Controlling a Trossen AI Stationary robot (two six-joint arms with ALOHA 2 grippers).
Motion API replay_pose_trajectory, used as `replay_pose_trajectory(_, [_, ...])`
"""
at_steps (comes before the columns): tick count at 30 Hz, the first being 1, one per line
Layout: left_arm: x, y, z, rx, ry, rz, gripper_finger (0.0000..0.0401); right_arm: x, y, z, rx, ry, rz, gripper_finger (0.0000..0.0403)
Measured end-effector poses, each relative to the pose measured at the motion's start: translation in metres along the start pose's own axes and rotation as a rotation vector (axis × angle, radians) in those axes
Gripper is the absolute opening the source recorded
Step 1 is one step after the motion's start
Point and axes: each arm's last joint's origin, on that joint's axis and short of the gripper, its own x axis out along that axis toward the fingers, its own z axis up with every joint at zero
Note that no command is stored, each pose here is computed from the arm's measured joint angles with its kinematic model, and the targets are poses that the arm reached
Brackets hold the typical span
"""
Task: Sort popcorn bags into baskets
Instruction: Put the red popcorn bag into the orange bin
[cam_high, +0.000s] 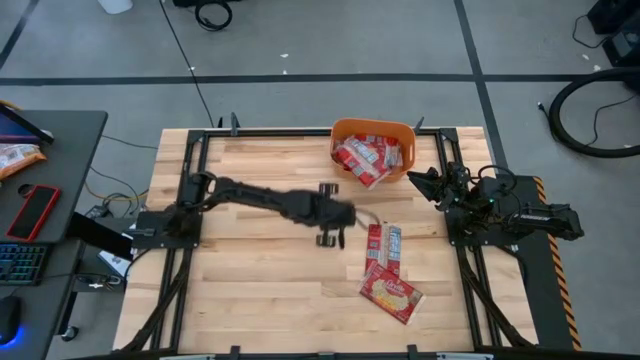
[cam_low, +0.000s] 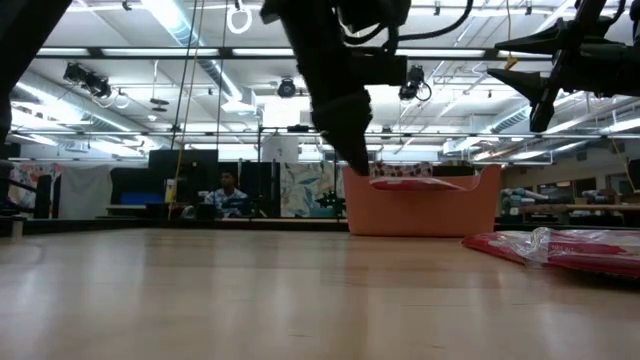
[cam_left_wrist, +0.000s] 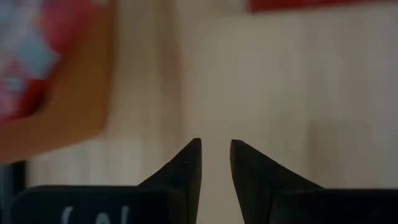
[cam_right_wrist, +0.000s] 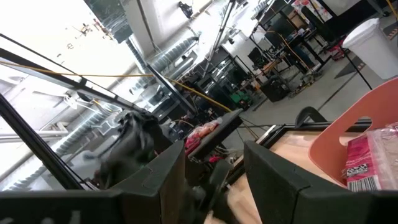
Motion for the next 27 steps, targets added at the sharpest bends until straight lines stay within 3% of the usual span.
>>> replay_pose_trajectory(5, [0.004,-0.048,-0.024,0.119,0.039,-0.029,0.0089,0.000,0.000,0.000,0.000,0.000,0.000,0.0170])
replay_pose_trajectory(8, [-0.003,-0.062,-0.044,0.137,0.004,0.010,0.0088,0.000,0.000,0.000,0.000,0.000,0.000,0.0170])
replay_pose_trajectory(18, [-0.065,-0.049,-0.086,-0.077,-0.398,0.046,0.0088,0.000,0.000,0.000,0.000,0.000,0.000,0.0170])
replay_pose_trajectory(27, [-0.106,-0.045,-0.118,-0.250,-0.597,-0.012,0.0088,0.000,0.000,0.001,0.042,-0.006,0.005,0.0170])
